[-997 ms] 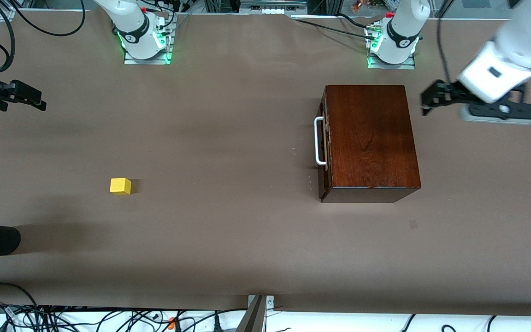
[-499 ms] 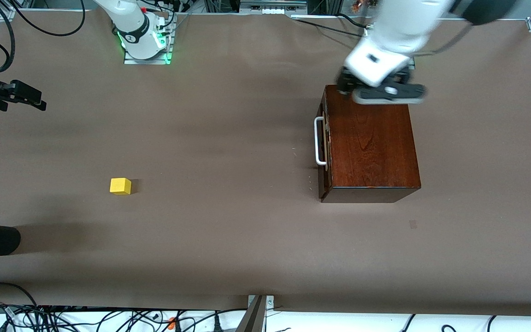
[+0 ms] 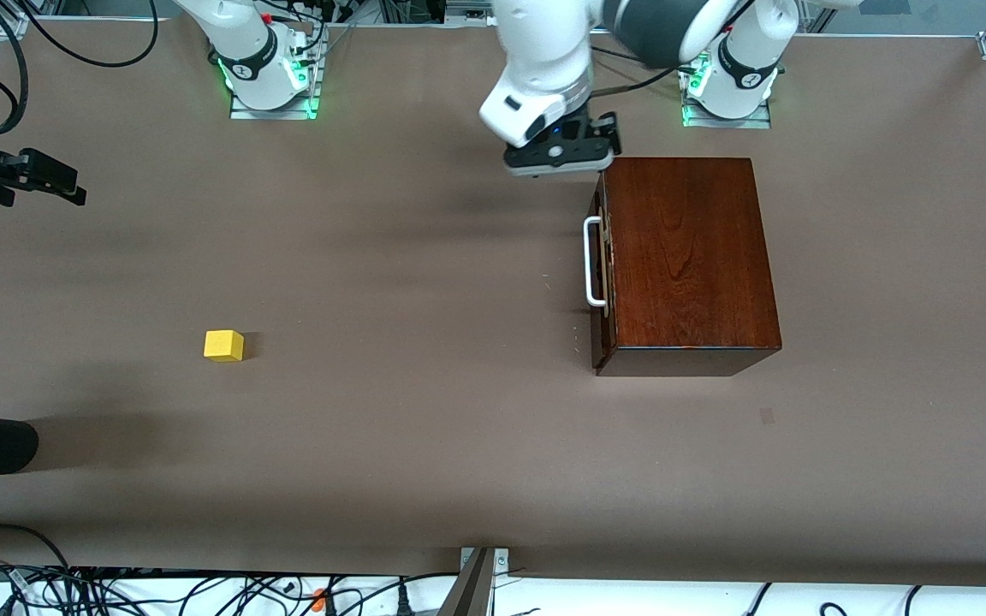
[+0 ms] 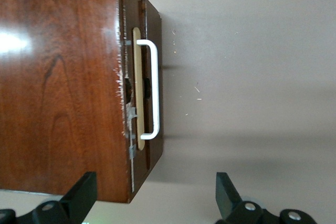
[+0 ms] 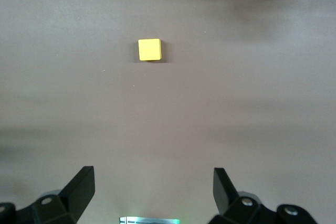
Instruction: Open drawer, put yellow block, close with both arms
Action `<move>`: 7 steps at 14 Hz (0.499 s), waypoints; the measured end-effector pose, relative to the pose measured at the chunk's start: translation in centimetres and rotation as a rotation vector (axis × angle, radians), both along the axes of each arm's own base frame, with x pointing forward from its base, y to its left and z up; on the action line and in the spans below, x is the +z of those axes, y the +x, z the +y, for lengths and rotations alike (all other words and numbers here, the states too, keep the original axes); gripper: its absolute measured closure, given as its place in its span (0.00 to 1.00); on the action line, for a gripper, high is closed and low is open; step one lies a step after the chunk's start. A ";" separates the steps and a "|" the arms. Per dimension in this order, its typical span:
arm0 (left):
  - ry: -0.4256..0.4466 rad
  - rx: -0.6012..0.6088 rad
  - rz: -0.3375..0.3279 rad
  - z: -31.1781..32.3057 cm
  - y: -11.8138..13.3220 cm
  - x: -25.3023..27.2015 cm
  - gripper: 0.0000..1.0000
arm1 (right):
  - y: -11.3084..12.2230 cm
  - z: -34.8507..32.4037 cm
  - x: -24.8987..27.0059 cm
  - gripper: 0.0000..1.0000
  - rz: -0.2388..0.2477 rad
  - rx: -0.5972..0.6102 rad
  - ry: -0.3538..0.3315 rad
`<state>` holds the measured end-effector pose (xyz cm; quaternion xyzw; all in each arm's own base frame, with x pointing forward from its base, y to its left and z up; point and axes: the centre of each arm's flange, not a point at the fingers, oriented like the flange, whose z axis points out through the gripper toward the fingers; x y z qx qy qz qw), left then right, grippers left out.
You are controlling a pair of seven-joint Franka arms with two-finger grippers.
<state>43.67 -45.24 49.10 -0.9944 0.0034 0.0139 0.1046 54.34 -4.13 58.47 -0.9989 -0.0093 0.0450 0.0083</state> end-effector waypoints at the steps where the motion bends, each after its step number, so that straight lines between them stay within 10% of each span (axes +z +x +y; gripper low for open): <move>1: 0.004 -0.003 0.001 -0.3 0.4 -1.2 0.00 | 0.0 0.0 0.0 0.00 0.000 0.000 0.000; 7: 0.058 -0.009 0.003 -0.4 3.5 -7.9 0.00 | 0.0 0.0 0.0 0.00 0.000 0.000 0.000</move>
